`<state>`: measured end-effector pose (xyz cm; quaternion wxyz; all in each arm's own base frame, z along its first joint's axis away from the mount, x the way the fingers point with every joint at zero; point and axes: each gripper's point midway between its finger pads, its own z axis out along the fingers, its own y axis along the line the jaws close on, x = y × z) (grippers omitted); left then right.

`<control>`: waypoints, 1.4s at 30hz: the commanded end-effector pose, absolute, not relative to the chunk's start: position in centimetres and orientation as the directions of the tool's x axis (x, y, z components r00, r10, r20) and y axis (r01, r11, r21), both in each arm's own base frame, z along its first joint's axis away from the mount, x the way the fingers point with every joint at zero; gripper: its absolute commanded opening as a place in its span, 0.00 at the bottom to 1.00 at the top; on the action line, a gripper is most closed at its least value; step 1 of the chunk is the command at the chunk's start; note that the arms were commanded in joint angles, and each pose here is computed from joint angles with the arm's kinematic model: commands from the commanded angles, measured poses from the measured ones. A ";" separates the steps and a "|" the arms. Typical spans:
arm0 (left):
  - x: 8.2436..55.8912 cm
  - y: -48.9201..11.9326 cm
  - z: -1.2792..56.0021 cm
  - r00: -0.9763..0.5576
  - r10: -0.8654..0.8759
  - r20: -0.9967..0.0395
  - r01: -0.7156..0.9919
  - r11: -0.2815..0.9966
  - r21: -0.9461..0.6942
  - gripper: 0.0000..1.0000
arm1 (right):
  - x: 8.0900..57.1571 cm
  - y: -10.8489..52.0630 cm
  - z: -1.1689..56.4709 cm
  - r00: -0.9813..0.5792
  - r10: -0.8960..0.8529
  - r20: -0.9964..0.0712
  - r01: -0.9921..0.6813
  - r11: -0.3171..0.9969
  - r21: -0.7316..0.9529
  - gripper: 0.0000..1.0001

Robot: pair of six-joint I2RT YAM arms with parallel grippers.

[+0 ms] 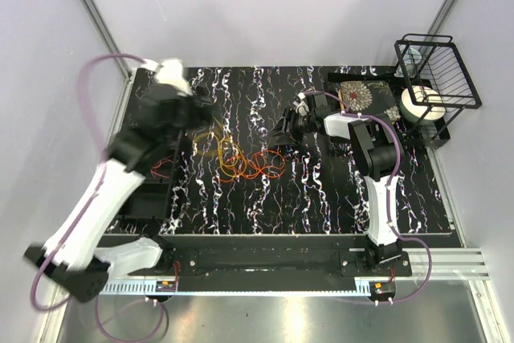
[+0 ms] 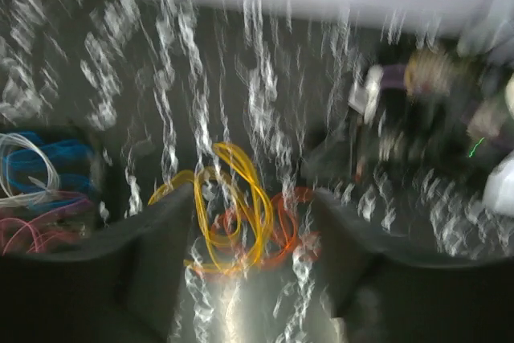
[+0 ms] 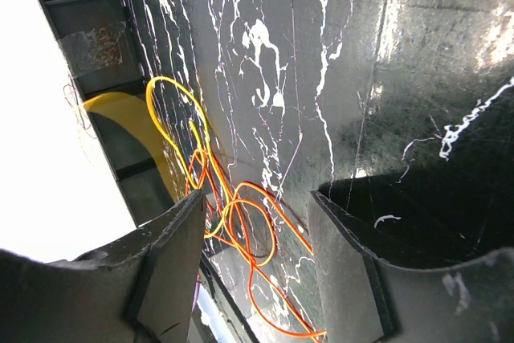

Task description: Untangle the cables

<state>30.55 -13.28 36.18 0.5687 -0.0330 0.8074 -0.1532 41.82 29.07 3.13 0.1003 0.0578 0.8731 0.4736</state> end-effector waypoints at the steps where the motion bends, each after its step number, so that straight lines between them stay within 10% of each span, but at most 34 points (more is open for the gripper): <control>1: 29.3 -17.3 27.2 -0.559 -0.141 -0.817 0.150 0.952 -0.267 0.99 | 40.5 28.6 -0.8 -0.979 0.186 -0.081 0.056 0.630 0.774 0.61; 12: 28.1 -17.2 18.7 -0.647 -0.202 -0.735 0.018 0.960 -0.280 0.93 | 40.5 28.6 -0.9 -0.980 0.186 -0.078 0.058 0.629 0.776 0.61; 31: 30.9 -18.1 6.5 -0.742 -0.259 -0.619 -0.200 0.966 -0.164 0.51 | 40.5 28.6 -0.9 -0.980 0.185 -0.074 0.060 0.629 0.775 0.61; 42: 31.5 -17.8 4.6 -0.742 -0.254 -0.621 -0.208 0.967 -0.146 0.49 | 40.4 28.7 -0.9 -0.981 0.182 -0.070 0.061 0.628 0.776 0.61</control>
